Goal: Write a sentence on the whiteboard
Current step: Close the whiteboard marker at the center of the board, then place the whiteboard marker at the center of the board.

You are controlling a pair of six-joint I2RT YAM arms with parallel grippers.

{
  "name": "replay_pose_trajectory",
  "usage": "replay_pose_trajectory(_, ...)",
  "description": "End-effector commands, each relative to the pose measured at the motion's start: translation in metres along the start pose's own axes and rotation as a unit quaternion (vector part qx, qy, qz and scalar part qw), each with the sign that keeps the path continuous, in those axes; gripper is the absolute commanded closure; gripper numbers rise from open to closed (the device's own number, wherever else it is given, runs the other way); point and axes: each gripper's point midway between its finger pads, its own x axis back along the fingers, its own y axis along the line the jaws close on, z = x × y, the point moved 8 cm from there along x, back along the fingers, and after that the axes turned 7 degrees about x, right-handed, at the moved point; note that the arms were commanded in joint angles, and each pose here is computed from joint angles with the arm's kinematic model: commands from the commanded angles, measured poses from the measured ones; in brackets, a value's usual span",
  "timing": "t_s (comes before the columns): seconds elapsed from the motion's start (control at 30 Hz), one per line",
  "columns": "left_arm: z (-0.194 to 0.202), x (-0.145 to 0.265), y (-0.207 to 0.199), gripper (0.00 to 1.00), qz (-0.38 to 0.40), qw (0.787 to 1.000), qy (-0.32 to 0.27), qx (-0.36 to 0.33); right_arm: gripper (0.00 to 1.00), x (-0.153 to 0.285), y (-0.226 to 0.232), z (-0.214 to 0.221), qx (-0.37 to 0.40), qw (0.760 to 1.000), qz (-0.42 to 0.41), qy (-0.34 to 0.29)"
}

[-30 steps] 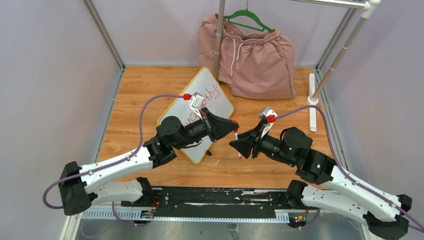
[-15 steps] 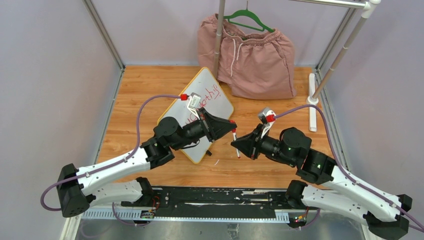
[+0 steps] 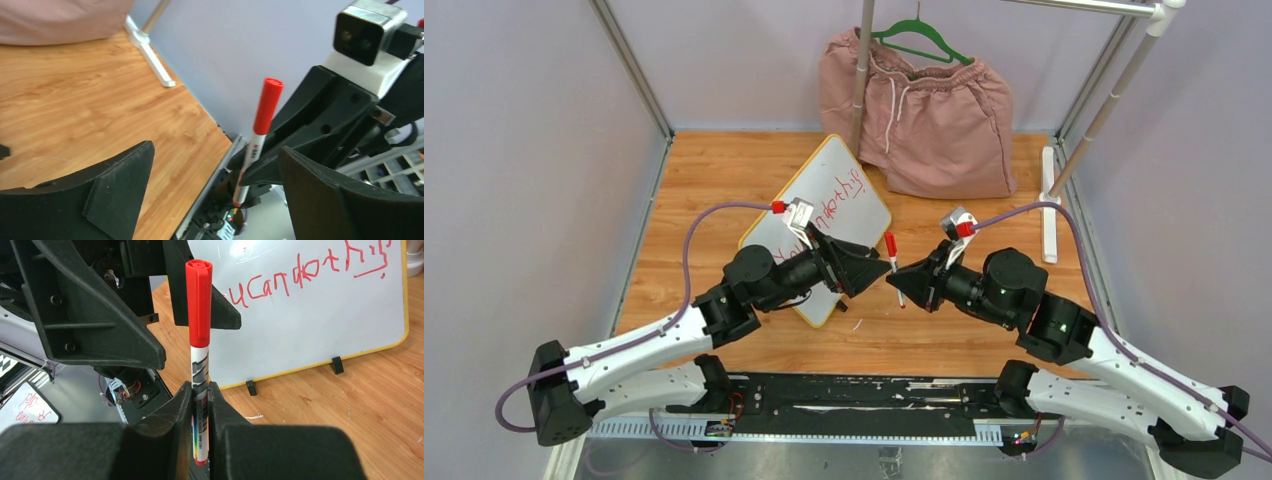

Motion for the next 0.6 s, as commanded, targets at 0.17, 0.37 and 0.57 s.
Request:
replay_pose_trajectory(0.17,-0.035,0.039,0.019,0.0,-0.174,0.978,-0.076,-0.09,1.0,0.01,-0.007,-0.017,0.035,0.998,0.039,-0.017)
replay_pose_trajectory(0.37,-0.067,0.082,0.031,0.0,-0.311,0.924,-0.136,-0.175,1.0,0.036,-0.032,0.008,0.053,0.99,0.132,0.006)
replay_pose_trajectory(0.57,-0.084,0.11,0.034,0.0,-0.353,0.888,-0.155,-0.25,1.0,0.062,-0.05,0.026,0.043,0.977,0.206,0.017)
